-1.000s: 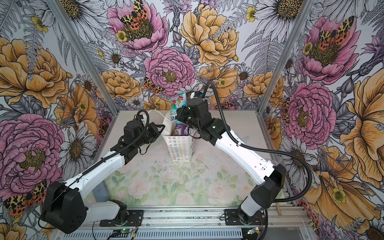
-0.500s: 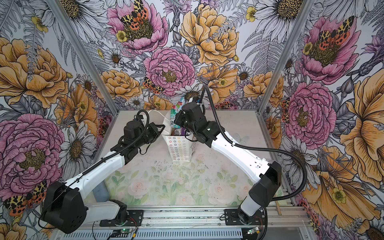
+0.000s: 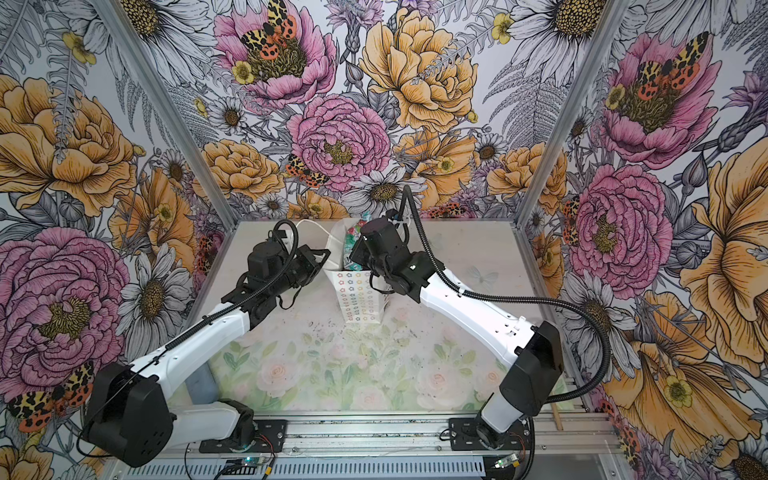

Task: Place the snacks into the paper bag
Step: 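Lower the teal packet into the bag with the right gripper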

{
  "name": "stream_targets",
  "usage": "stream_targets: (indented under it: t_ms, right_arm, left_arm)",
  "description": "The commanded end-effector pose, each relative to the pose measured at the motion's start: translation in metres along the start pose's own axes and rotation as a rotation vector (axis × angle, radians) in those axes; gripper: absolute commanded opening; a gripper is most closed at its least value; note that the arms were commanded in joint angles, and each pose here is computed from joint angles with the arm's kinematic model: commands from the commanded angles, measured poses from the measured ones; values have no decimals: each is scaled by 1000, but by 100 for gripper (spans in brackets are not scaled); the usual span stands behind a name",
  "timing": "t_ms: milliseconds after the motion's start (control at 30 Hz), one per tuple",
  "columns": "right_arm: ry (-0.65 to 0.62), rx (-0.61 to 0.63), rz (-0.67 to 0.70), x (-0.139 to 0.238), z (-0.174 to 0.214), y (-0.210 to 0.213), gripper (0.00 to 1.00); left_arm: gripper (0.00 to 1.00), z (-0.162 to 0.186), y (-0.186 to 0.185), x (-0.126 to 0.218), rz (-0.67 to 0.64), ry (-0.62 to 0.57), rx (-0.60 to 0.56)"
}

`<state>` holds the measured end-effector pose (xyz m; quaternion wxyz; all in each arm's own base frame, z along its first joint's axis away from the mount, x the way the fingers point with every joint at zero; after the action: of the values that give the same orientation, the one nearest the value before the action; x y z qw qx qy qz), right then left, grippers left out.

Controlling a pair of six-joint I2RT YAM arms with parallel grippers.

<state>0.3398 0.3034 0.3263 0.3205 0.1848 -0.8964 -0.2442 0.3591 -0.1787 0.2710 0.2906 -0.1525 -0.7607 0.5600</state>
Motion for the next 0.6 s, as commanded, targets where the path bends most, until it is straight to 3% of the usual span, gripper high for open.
stream_targets:
  t_ms: [0, 567]
  right_arm:
    - [-51, -16, -70, 25, -10, 21, 0]
    - [53, -6, -74, -6, 9, 24, 0]
  left_arm:
    - [0, 0, -9, 4, 50, -4, -4]
    - [0, 0, -10, 5, 60, 2, -2]
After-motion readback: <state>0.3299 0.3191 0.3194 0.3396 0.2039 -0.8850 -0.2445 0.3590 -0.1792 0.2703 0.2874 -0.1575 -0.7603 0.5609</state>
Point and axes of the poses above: each gripper's point midway between its finger pads, its own x axis back along the fingers, its own y axis along the line the jaws close on, z = x × y, the point moved 3 cm from there along x, back along the fingers, and after that the axes turned 12 degrees about x, right-handed, at the moved point
